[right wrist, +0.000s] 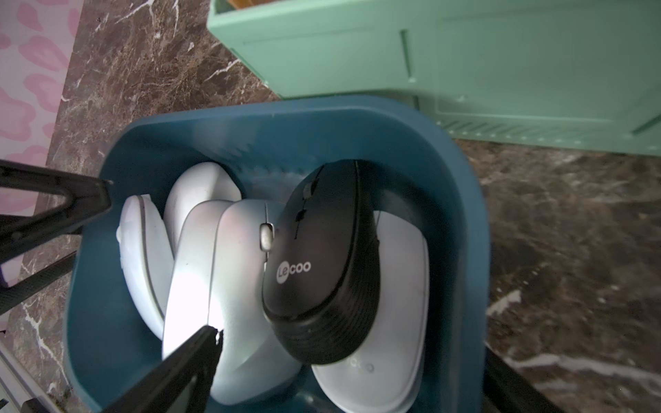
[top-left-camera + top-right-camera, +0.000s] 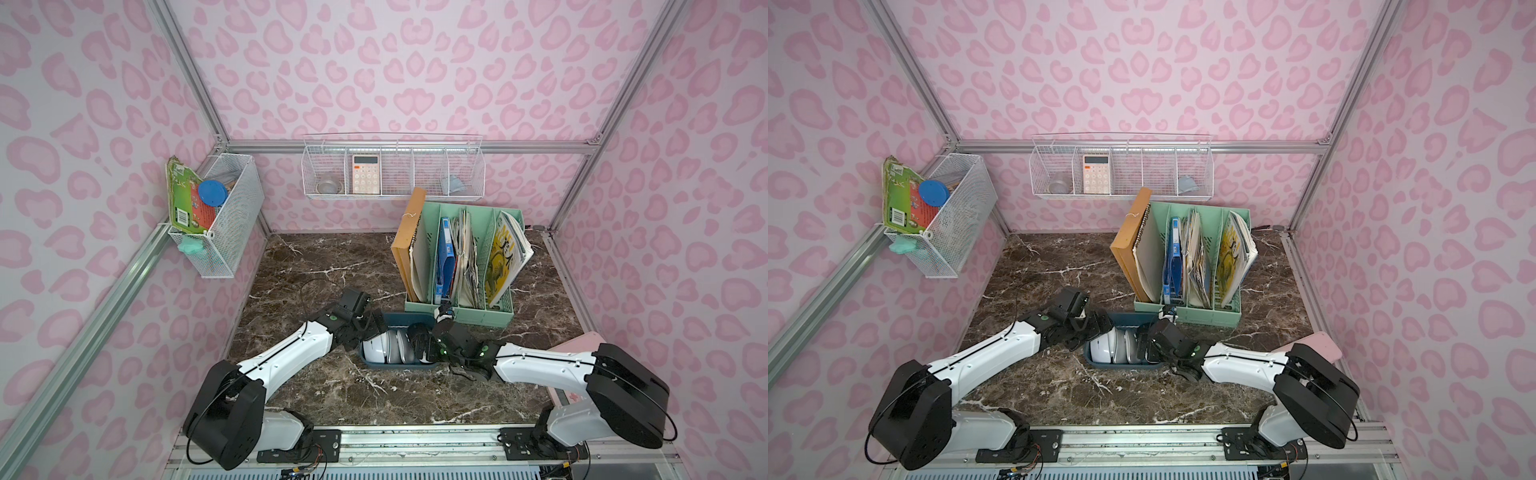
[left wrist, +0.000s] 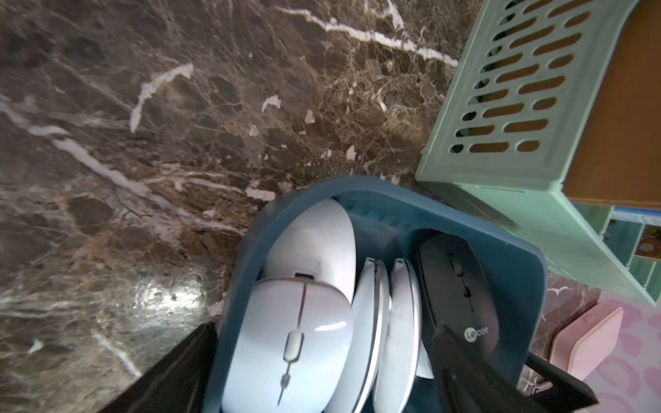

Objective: Take out the mouse from the storage box
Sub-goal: Move the storage box to the center of the board, then pick up the mouse from the storage box.

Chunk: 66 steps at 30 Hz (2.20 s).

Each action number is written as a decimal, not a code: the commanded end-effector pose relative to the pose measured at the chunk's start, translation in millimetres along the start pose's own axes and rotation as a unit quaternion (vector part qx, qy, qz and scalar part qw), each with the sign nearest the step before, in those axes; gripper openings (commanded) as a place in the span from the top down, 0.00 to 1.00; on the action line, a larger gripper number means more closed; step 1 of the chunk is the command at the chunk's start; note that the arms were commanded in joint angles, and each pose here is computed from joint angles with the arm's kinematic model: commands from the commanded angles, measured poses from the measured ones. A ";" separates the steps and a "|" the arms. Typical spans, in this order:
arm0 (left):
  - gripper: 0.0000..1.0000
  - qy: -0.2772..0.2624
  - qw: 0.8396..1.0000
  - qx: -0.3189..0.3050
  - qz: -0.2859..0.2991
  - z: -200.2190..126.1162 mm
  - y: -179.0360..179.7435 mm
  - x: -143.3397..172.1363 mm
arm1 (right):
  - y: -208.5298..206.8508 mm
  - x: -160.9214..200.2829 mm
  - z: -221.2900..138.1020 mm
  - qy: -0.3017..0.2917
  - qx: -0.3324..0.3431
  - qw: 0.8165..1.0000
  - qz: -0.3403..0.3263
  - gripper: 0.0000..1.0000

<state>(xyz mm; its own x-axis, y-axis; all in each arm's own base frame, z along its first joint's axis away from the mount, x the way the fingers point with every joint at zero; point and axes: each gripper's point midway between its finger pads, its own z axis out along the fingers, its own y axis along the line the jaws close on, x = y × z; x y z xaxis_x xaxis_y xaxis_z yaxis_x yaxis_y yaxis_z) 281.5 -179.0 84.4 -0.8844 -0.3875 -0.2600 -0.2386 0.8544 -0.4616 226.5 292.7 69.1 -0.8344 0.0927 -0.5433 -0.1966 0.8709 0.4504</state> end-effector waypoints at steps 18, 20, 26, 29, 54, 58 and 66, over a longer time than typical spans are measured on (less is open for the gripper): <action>0.03 -0.023 1.000 -0.002 0.011 -7.3 2.2 9.9 | -26.9 -27.4 -33.6 -0.051 0.075 0.994 -0.058 0.00; 0.03 -0.016 1.000 0.004 0.009 -3.1 -1.5 10.6 | -23.2 -31.9 -34.6 -0.051 0.079 0.993 -0.073 0.00; 0.04 0.013 0.999 0.027 0.014 10.2 -28.1 16.1 | -17.1 -43.2 -36.0 -0.054 0.095 0.987 -0.117 0.00; 0.04 0.010 0.999 0.025 0.029 10.7 -38.1 17.8 | -11.6 -43.8 -35.1 -0.047 0.088 0.985 -0.141 0.01; 0.01 -0.159 0.983 -0.064 0.066 -71.0 55.2 0.1 | -14.8 -28.9 -5.2 0.058 0.103 0.960 -0.254 0.21; 0.01 -0.187 0.978 -0.054 0.071 -83.0 61.5 -0.6 | -19.3 -29.9 -1.8 0.070 0.124 0.953 -0.268 0.22; 0.01 -0.199 0.975 -0.057 0.077 -85.8 69.2 1.0 | -24.3 -26.6 5.6 0.088 0.139 0.945 -0.283 0.24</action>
<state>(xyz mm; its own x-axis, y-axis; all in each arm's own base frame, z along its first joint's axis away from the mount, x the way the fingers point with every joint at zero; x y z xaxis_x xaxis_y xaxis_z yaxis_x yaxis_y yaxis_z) 230.0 -96.7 126.6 -0.6974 -0.3583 -0.6207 -0.1753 0.9250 -0.3371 255.6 273.7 69.5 -0.7175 -0.4631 -0.5203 -0.5063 0.8597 -0.0669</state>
